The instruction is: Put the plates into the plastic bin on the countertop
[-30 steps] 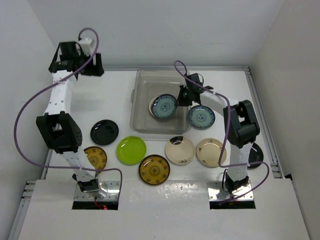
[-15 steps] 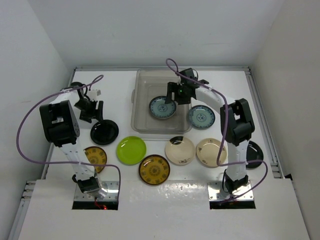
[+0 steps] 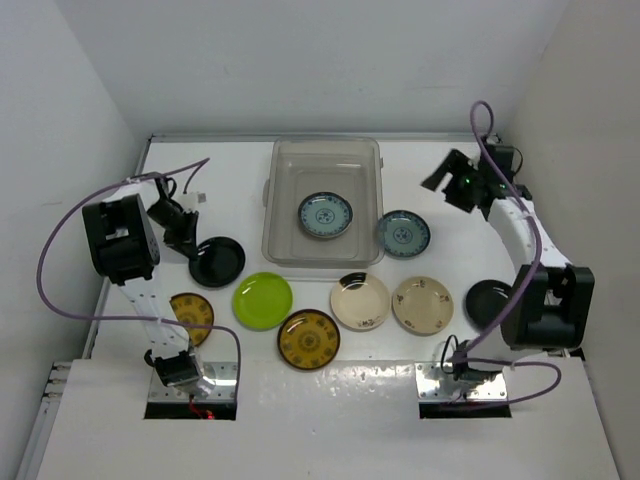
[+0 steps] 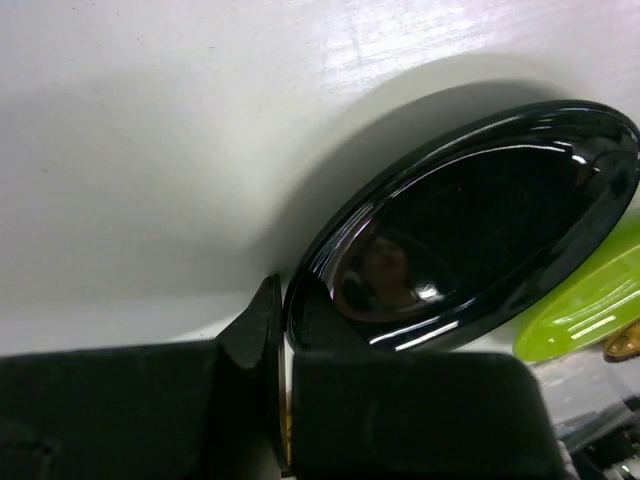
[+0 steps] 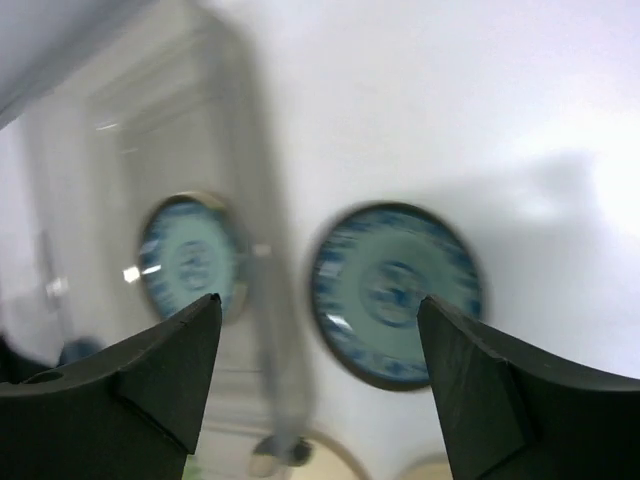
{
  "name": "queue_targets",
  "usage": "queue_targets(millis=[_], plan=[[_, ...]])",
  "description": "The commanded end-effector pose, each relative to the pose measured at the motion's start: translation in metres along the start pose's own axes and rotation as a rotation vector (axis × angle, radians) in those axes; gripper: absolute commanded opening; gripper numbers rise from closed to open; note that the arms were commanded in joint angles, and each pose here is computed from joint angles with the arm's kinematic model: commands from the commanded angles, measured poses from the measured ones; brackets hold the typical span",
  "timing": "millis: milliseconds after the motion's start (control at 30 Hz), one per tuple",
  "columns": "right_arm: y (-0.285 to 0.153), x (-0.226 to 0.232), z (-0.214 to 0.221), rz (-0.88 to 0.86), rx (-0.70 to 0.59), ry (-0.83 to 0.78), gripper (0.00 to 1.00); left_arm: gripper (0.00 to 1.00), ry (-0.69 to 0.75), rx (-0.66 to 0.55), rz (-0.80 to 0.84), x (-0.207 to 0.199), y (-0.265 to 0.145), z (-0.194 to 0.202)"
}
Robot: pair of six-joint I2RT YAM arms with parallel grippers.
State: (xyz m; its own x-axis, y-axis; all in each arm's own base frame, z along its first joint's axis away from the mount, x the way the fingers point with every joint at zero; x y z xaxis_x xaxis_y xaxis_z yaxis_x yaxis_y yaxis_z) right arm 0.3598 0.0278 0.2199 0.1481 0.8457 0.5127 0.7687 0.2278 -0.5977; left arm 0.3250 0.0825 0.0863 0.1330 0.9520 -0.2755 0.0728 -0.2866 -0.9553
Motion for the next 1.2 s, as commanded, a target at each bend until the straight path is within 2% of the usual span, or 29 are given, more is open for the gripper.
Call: queue_targets(millis=[0, 100, 133, 167, 233, 267, 367, 467, 533, 567, 600, 667, 767, 833, 933, 1167], plan=[[0.019, -0.058, 0.045, 0.141, 0.158, 0.163, 0.75, 0.0, -0.007, -0.052, -0.044, 0.017, -0.004, -0.021], [0.023, -0.08, 0.054, 0.173, 0.219, 0.211, 0.7, 0.0, 0.006, -0.202, -0.094, 0.015, -0.046, -0.056], [0.034, -0.089, 0.067, 0.184, 0.281, 0.227, 0.67, 0.0, 0.0, -0.263, -0.115, 0.014, -0.064, -0.068], [0.037, -0.093, 0.071, 0.185, 0.294, 0.236, 0.65, 0.0, 0.026, -0.384, -0.148, 0.009, -0.101, -0.09], [0.049, -0.101, 0.084, 0.168, 0.332, 0.253, 0.6, 0.0, 0.029, -0.493, -0.162, -0.003, -0.136, -0.108], [0.053, -0.104, 0.092, 0.169, 0.353, 0.262, 0.58, 0.0, 0.081, -0.587, -0.173, -0.02, -0.164, -0.126], [0.057, -0.109, 0.104, 0.169, 0.351, 0.293, 0.5, 0.0, 0.157, -0.724, -0.149, -0.055, -0.207, -0.141], [0.06, -0.114, 0.112, 0.174, 0.328, 0.319, 0.37, 0.0, 0.28, -0.775, -0.05, -0.115, -0.212, -0.154], [0.061, -0.118, 0.115, 0.179, 0.314, 0.328, 0.29, 0.0, 0.341, -0.773, 0.002, -0.141, -0.205, -0.158], [0.061, -0.12, 0.116, 0.184, 0.305, 0.33, 0.18, 0.0, 0.366, -0.777, 0.031, -0.155, -0.203, -0.16], [0.061, -0.122, 0.117, 0.188, 0.301, 0.333, 0.12, 0.0, 0.43, -0.781, 0.086, -0.181, -0.197, -0.163], [0.058, -0.125, 0.114, 0.208, 0.282, 0.332, 0.0, 0.0, 0.472, -0.761, 0.134, -0.204, -0.181, -0.169], [0.05, -0.127, 0.107, 0.238, 0.236, 0.316, 0.0, 0.0, 0.53, -0.692, 0.208, -0.244, -0.139, -0.178], [0.045, -0.125, 0.103, 0.245, 0.213, 0.305, 0.0, 0.0, 0.538, -0.602, 0.238, -0.263, -0.093, -0.184], [0.037, -0.123, 0.095, 0.252, 0.177, 0.294, 0.0, 0.0, 0.531, -0.534, 0.231, -0.27, -0.043, -0.197], [0.006, -0.106, 0.067, 0.244, 0.039, 0.241, 0.0, 0.0, 0.525, -0.433, 0.225, -0.276, 0.01, -0.194]])
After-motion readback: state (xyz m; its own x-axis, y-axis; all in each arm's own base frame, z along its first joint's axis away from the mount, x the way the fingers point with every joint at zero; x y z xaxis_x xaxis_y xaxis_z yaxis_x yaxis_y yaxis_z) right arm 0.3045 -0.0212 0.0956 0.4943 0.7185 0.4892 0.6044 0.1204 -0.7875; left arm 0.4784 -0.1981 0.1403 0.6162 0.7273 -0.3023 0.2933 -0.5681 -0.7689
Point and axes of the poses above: each gripper's point midway between its finger pads, its own y axis out along the fingers, its own x axis along the line the jaws close on, z = x × y, the point moved 8 cm from there along -y, back along the fingers
